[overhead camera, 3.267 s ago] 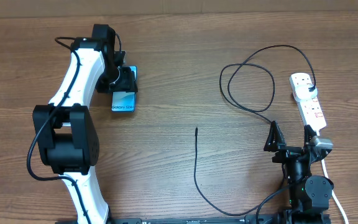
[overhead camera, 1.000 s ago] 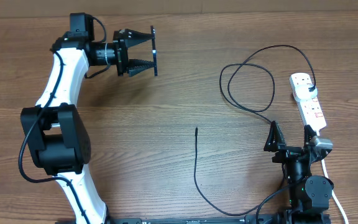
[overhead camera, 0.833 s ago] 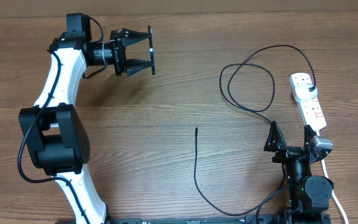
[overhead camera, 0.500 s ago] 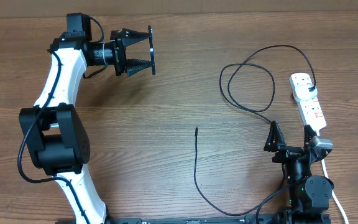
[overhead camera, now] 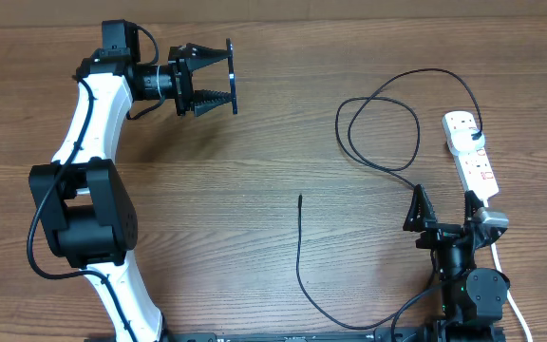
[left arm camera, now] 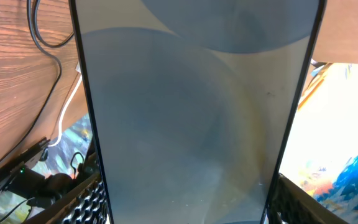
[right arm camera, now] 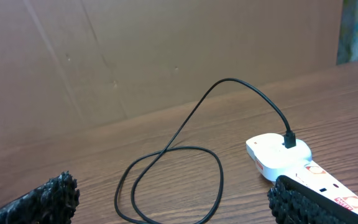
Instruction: Plug charger to phone and switch on socket
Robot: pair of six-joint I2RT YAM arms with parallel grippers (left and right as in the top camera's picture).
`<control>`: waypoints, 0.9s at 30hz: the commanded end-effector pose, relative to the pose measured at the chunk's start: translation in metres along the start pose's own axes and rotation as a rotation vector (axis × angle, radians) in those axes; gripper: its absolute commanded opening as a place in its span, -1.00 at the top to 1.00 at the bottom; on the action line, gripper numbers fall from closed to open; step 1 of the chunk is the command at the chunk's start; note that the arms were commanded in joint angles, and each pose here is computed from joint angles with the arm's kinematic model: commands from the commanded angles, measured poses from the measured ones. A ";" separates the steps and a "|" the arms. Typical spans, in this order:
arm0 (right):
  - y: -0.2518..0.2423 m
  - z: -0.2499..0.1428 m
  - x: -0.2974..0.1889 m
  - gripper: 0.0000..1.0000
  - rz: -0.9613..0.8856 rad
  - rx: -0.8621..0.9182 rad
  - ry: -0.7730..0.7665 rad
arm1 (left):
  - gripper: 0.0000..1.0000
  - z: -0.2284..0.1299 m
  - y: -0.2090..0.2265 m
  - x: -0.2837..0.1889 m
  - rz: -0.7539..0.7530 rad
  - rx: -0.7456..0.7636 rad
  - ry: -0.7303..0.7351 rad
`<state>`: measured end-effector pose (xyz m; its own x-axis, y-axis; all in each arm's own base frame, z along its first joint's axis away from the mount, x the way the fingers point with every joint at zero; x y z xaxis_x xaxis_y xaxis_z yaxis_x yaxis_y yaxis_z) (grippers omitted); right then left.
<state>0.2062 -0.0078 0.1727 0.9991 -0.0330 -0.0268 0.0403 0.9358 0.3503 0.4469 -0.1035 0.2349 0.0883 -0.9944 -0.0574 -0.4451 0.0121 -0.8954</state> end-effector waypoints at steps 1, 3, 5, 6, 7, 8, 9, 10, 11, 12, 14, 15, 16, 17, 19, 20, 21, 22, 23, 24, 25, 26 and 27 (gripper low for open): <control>-0.002 -0.002 0.000 -1.00 -0.005 -0.005 -0.004 | 0.91 -0.008 -0.015 0.000 -0.038 0.025 0.047; -0.002 -0.002 0.000 -1.00 -0.006 -0.005 -0.005 | 0.92 -0.008 -0.015 0.000 -0.038 0.026 0.047; -0.002 -0.002 0.000 -1.00 -0.006 -0.005 -0.005 | 0.91 -0.008 -0.015 0.000 -0.039 0.032 0.047; -0.002 -0.002 0.000 -1.00 -0.006 -0.005 -0.005 | 0.92 -0.008 -0.015 0.000 -0.039 0.032 0.047; -0.002 -0.002 0.000 -1.00 -0.006 -0.005 -0.005 | 0.92 -0.008 -0.015 0.000 -0.039 0.032 0.047; -0.002 -0.002 0.000 -1.00 -0.005 -0.005 -0.004 | 0.92 -0.008 -0.015 0.000 -0.039 0.032 0.047; -0.002 -0.002 0.000 -1.00 -0.006 -0.005 -0.005 | 0.92 -0.008 -0.015 0.000 -0.039 0.033 0.047; -0.002 -0.002 0.000 -1.00 -0.006 -0.005 -0.005 | 0.92 -0.008 -0.015 0.000 -0.039 0.033 0.047; -0.002 -0.002 0.000 -1.00 -0.006 -0.005 -0.005 | 0.92 -0.008 -0.015 0.000 -0.039 0.033 0.047; -0.002 -0.002 0.000 -1.00 -0.006 -0.005 -0.005 | 0.91 -0.008 -0.015 0.000 -0.039 0.037 0.047; -0.002 -0.002 0.000 -1.00 -0.006 -0.005 -0.005 | 0.92 -0.008 -0.015 0.000 -0.039 0.040 0.047; -0.002 -0.002 0.000 -1.00 -0.006 -0.005 -0.005 | 0.92 -0.008 -0.015 0.000 -0.039 0.044 0.047; -0.002 -0.002 0.000 -1.00 -0.005 -0.005 -0.005 | 0.92 -0.008 -0.015 0.000 -0.039 0.044 0.047; -0.002 -0.002 0.000 -1.00 -0.006 -0.005 -0.005 | 0.92 -0.008 -0.015 0.000 -0.039 0.045 0.047; -0.002 -0.002 0.000 -1.00 -0.006 -0.005 -0.005 | 0.91 -0.008 -0.015 0.000 -0.039 0.046 0.047; -0.002 -0.002 0.000 -1.00 -0.006 -0.005 -0.005 | 0.91 -0.008 -0.015 0.000 -0.039 0.047 0.047; -0.002 -0.002 0.000 -1.00 -0.006 -0.005 -0.005 | 0.91 -0.008 -0.015 0.000 -0.039 0.047 0.047; -0.002 -0.002 0.000 -1.00 -0.006 -0.005 -0.005 | 0.92 -0.008 -0.015 0.000 -0.039 0.047 0.047; -0.002 -0.002 0.000 -1.00 -0.006 -0.005 -0.005 | 0.91 -0.008 -0.015 0.000 -0.039 0.047 0.047; -0.002 -0.002 0.000 -1.00 -0.005 -0.005 -0.005 | 0.92 -0.008 -0.015 0.000 -0.039 0.047 0.047; -0.002 -0.002 0.000 -1.00 -0.004 -0.005 -0.004 | 0.91 -0.008 -0.015 0.000 -0.039 0.047 0.047; -0.002 -0.002 0.000 -1.00 -0.004 -0.005 -0.004 | 0.91 -0.008 -0.015 0.000 -0.039 0.047 0.047; -0.002 -0.002 0.000 -1.00 -0.004 -0.005 -0.004 | 0.91 -0.008 -0.015 0.000 -0.039 0.048 0.047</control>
<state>0.2062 -0.0078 0.1726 0.9991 -0.0330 -0.0276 0.0406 0.9359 0.3499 0.4469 -0.1035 0.2349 0.0883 -0.9944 -0.0574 -0.4441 0.0123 -0.8959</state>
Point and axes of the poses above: each gripper's point midway between its finger pads, its own x axis out along the fingers, its own y axis along the line the jaws close on, z = x × y, the point moved 4 cm from there along -x, back along the fingers, and after that the axes turned 6 degrees about x, right-handed, at the moved point
